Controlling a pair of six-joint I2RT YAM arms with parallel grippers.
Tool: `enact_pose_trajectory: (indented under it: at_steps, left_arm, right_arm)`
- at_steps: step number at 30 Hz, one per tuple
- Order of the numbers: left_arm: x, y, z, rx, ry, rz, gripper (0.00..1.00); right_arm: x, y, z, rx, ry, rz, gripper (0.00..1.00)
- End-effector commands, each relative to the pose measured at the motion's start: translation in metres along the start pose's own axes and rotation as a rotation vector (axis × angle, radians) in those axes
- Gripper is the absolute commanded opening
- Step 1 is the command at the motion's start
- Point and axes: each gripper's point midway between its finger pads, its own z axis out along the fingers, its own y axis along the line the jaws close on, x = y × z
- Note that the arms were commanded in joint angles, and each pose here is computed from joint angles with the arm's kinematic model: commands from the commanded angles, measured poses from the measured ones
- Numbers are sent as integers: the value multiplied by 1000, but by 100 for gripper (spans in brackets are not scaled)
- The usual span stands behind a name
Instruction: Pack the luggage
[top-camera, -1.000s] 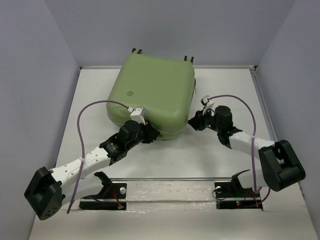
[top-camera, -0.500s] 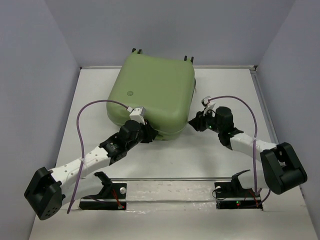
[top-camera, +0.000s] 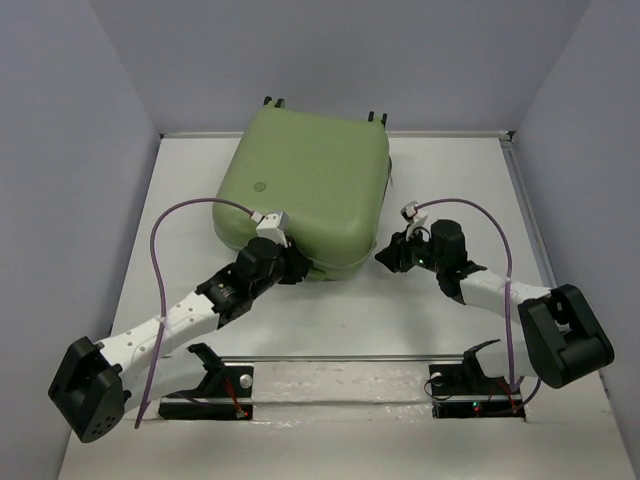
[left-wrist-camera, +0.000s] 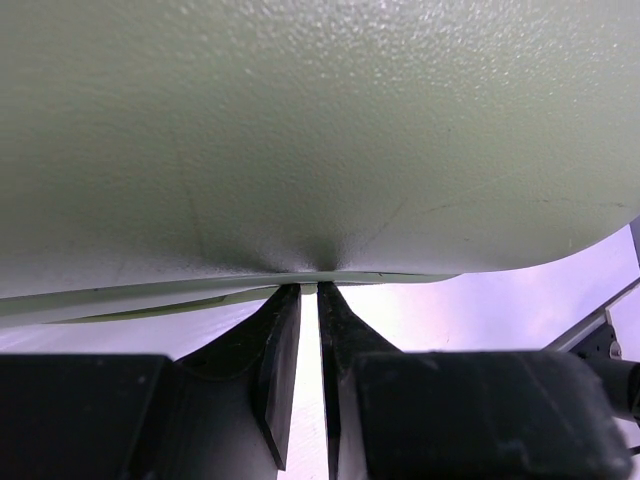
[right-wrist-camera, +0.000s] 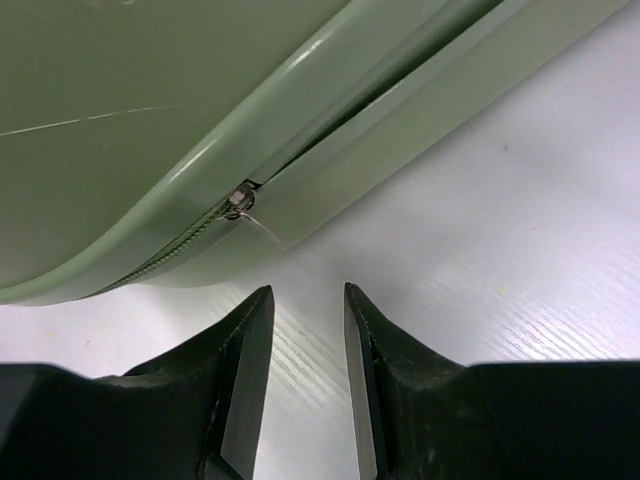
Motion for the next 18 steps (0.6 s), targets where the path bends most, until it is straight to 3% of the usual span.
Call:
enact_pose_trajectory:
  at_steps: [1, 3, 18]
  left_arm:
    - [-48, -13, -7, 18, -152, 4, 25]
    - [-49, -12, -8, 15, -154, 2, 25]
    - [-51, -7, -8, -3, -153, 0, 25]
  right_arm:
    - [-30, 13, 1, -78, -95, -96, 42]
    - [-35, 10, -1, -53, -122, -106, 53]
    - [-59, 19, 15, -152, -203, -193, 52]
